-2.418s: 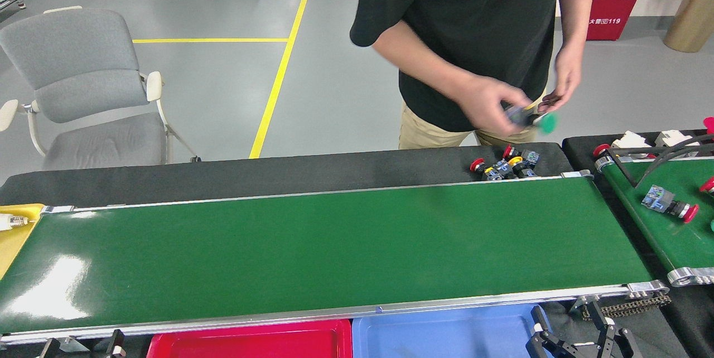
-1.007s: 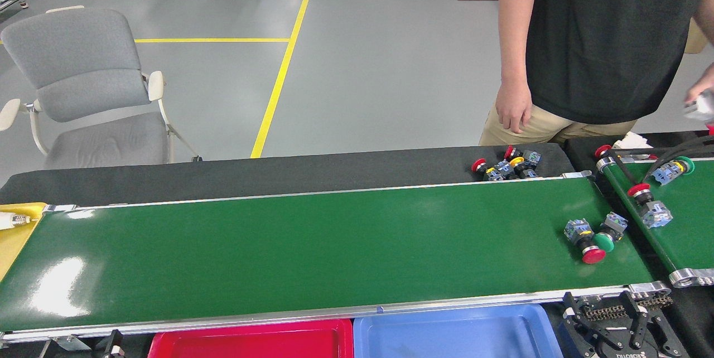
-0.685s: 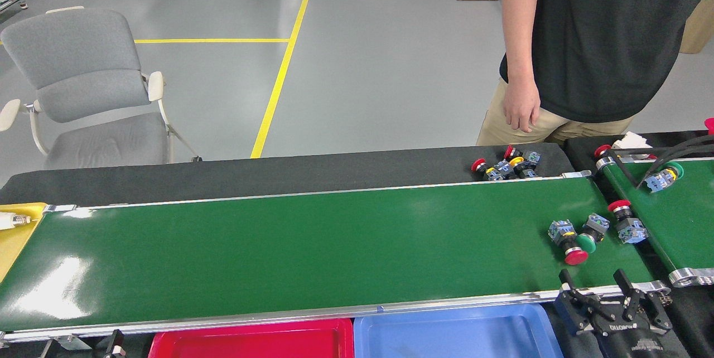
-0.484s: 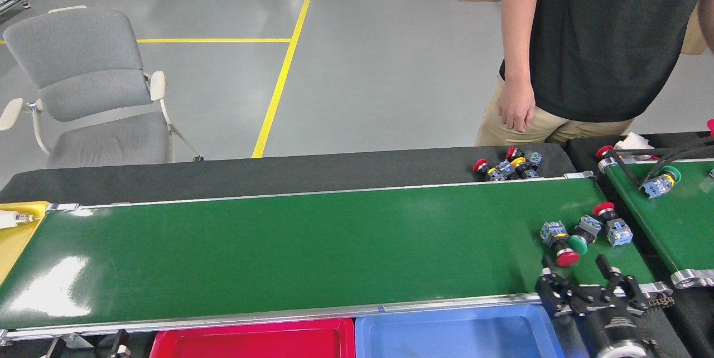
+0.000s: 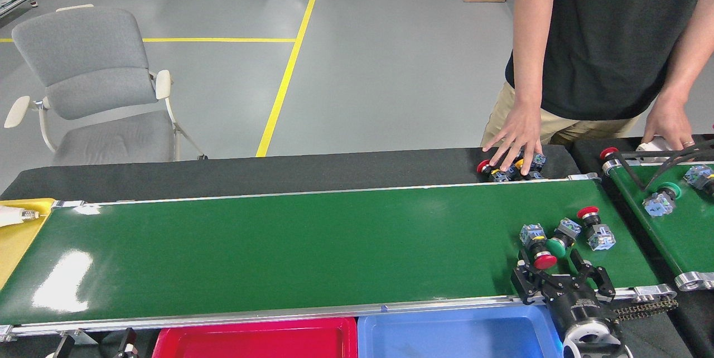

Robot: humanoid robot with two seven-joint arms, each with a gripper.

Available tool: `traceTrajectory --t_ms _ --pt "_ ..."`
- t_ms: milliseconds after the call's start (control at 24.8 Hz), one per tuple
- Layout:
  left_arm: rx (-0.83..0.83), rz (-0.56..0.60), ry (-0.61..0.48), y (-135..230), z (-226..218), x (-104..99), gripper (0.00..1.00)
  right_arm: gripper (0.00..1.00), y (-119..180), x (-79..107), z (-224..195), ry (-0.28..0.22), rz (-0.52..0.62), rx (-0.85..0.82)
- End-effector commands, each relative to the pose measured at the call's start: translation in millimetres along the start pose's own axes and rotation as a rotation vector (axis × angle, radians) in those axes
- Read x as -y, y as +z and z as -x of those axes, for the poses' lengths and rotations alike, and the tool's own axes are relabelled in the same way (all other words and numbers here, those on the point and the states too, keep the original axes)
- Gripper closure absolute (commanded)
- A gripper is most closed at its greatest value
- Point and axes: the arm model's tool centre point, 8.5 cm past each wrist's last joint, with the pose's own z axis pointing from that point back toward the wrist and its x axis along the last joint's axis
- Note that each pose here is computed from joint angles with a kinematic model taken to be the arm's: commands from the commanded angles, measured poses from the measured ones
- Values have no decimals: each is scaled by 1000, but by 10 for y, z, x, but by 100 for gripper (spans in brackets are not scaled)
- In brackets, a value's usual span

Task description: Pick switch part from conveyor to tray

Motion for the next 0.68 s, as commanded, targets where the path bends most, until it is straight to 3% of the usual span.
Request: traceTrajectory --t_ms 0,322,363,403,484,645 --pt "5 -23 -16 -38 29 -81 0 1 -80 119 -9 1 24 3" --pt "6 -26 -16 -68 30 -91 0 2 -356 165 -33 -5 0 4" --pt "5 -26 -16 -67 35 -92 0 11 -380 179 -59 -2 0 11" --pt "5 -25 -16 -62 36 -87 0 34 -391 187 -78 12 -1 26" --pt "6 -25 -16 -64 30 -87 0 99 -402 200 -142 20 1 46" --pt "5 -24 -15 -58 36 -83 0 99 -400 223 -175 20 5 56"
